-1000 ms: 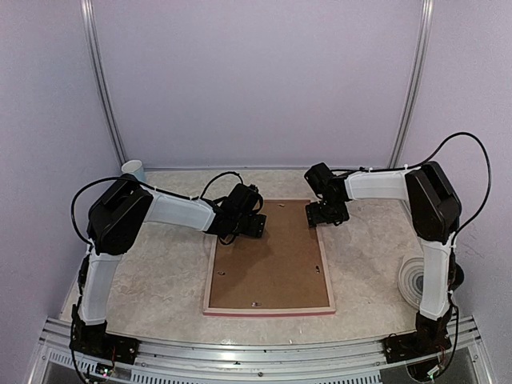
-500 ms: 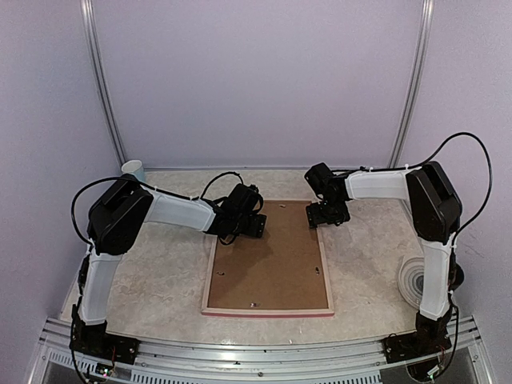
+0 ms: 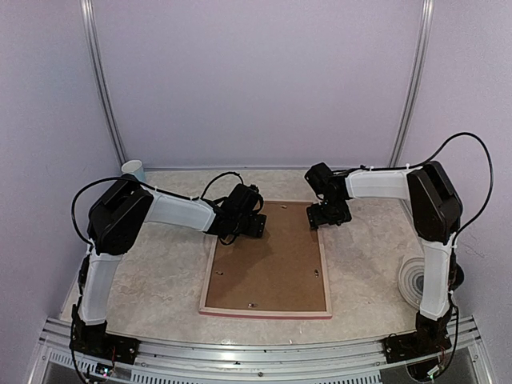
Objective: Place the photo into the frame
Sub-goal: Press the fastener onto the backboard.
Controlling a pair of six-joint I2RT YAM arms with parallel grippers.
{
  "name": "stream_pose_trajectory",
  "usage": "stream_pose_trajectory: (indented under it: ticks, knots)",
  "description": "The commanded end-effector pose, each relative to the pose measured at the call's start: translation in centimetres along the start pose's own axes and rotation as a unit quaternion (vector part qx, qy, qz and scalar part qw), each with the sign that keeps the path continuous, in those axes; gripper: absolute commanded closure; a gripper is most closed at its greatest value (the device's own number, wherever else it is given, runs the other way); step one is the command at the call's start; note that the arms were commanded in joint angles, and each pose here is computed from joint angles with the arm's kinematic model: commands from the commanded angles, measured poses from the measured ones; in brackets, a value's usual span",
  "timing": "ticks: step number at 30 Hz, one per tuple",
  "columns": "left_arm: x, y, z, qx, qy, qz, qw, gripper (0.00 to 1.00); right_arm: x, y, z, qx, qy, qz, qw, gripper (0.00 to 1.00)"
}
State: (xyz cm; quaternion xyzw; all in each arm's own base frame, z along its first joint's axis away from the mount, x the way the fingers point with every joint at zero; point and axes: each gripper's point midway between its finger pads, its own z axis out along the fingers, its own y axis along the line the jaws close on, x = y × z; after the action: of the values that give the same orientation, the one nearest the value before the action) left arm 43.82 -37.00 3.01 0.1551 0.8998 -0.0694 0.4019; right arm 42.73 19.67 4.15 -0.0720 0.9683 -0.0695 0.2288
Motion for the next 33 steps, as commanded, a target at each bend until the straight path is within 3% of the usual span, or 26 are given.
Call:
stream_pose_trajectory:
  ticks: [1,8,13,25,33]
  knots:
    - [7.1,1.4,2.0,-0.014,0.097,0.015,0.995,0.23,1.6,0.4,-1.7,-0.02,0.03,-0.03,0.999,0.16]
    - [7.1,1.4,1.9,-0.013,0.096,0.015,0.995,0.22,-1.7,0.6,-5.0,-0.051,-0.028,-0.017,0.998,0.1]
    - [7.2,1.4,1.9,-0.014,0.096,0.014,0.995,0.22,-1.3,1.6,-6.9,-0.096,-0.036,-0.031,0.994,0.09]
    - [7.2,1.4,1.9,-0.006,0.097,0.01,0.995,0.21,8.3,5.4,-10.4,-0.182,0.003,-0.119,0.976,0.08]
    - [7.2,1.3,1.8,-0.002,0.096,0.008,0.995,0.21,10.9,4.1,-10.9,-0.148,0.019,-0.113,0.982,0.08]
